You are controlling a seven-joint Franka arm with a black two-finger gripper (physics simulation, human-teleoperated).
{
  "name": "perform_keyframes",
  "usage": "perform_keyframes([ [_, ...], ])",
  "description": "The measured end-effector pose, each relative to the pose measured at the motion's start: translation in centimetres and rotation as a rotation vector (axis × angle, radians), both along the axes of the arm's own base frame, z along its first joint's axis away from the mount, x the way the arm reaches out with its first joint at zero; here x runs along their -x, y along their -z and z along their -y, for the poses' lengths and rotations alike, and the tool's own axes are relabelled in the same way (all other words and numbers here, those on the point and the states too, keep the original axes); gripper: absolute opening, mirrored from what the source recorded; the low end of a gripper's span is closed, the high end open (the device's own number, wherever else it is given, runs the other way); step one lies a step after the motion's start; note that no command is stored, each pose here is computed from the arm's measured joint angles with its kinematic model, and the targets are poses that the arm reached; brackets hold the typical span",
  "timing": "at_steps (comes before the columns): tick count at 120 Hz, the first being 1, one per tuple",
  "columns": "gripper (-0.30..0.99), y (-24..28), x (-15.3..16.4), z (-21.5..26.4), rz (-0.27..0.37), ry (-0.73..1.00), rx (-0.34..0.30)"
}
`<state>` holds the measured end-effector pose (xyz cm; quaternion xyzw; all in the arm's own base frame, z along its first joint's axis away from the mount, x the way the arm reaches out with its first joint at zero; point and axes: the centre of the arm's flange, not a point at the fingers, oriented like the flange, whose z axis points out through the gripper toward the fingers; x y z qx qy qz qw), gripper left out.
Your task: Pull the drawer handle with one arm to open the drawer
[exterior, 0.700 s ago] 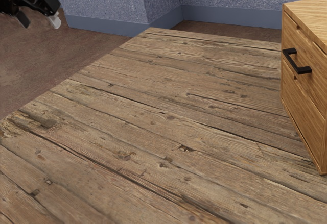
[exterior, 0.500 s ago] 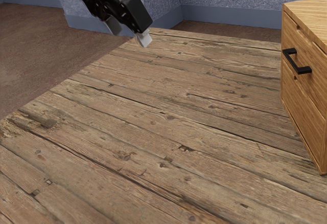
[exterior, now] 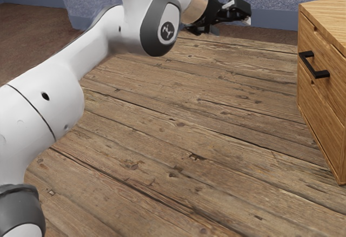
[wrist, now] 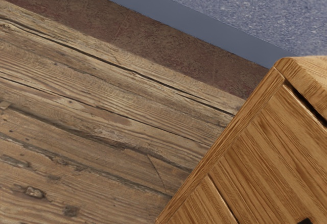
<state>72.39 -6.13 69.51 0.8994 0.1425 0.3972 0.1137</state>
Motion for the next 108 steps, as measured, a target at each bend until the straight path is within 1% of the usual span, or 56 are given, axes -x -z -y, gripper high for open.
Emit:
perform_keyframes([
  [3, 0.67, 0.6, -0.2, 0.8, 0.02, -0.004, 0.048],
  [11, 0.67, 2.9, -0.2, 4.6, 0.049, -0.002, 0.232],
  [16, 0.67, 2.9, 0.2, 5.8, 0.08, -0.019, 0.31],
  [26, 0.67, 2.6, 0.5, 6.2, 0.13, -0.067, 0.419],
  [37, 0.67, 3.8, 0.1, 5.8, 0.137, -0.12, 0.489],
  [41, 0.67, 4.2, 0.0, 5.6, 0.129, -0.135, 0.502],
  [49, 0.67, 4.5, 0.0, 5.9, 0.101, -0.145, 0.497],
  [56, 0.67, 3.8, 0.6, 6.2, 0.076, -0.147, 0.491],
  [70, 0.67, 3.6, 1.3, 8.9, 0.013, -0.129, 0.482],
  [85, 0.67, 4.9, 1.4, 11.4, -0.048, -0.121, 0.485],
  [108, 0.67, 7.5, 0.6, 12.0, -0.111, -0.153, 0.488],
])
